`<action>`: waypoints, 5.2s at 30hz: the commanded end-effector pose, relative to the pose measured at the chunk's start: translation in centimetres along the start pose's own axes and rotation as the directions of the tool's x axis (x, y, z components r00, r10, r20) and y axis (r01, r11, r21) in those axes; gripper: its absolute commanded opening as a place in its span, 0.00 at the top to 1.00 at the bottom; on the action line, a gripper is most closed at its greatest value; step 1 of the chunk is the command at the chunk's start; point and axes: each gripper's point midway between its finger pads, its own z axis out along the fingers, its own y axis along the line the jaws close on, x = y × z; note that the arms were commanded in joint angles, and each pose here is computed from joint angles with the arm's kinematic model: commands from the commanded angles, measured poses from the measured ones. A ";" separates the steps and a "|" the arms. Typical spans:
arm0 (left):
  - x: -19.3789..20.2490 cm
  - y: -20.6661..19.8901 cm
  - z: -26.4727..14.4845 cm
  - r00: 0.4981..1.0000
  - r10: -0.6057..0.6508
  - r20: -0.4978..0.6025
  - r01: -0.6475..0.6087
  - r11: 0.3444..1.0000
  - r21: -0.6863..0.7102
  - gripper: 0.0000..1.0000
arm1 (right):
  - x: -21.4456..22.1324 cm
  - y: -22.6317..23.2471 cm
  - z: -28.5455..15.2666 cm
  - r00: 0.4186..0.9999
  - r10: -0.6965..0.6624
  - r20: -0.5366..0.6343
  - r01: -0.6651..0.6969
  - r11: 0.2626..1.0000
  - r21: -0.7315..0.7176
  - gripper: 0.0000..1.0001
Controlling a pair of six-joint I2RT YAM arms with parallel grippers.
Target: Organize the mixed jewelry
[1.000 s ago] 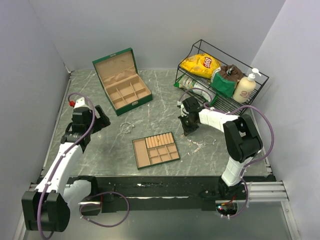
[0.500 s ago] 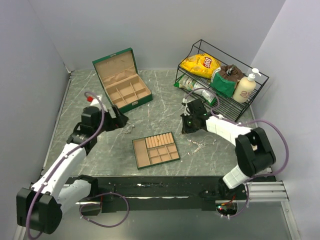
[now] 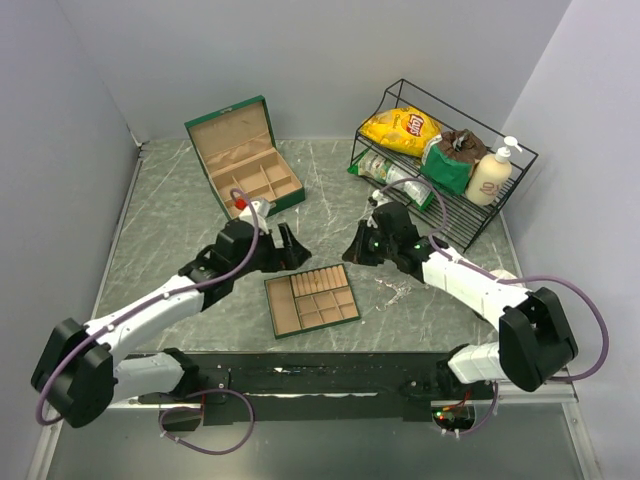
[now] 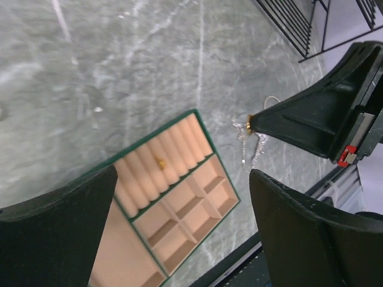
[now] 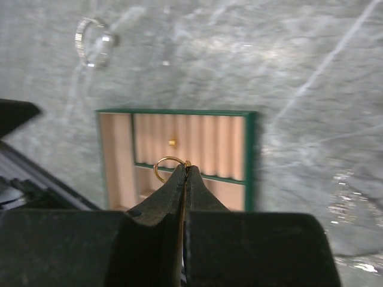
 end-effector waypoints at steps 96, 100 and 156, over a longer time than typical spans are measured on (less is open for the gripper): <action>1.0 -7.7 5.4 0.997 -0.056 -0.051 0.063 0.986 0.152 0.99 | -1.2 5.0 -1.1 0.974 0.202 0.100 -0.174 0.955 -0.239 1.00; 1.3 -7.2 5.5 0.997 -0.049 -0.058 0.056 0.991 0.126 0.93 | -1.3 4.6 -1.3 0.974 0.196 0.114 -0.168 0.961 -0.220 1.00; -1.3 -10.5 -0.1 0.993 0.092 -0.078 -0.021 0.768 0.640 0.99 | -2.6 8.6 -7.0 0.984 0.094 0.150 0.043 0.694 -0.718 0.53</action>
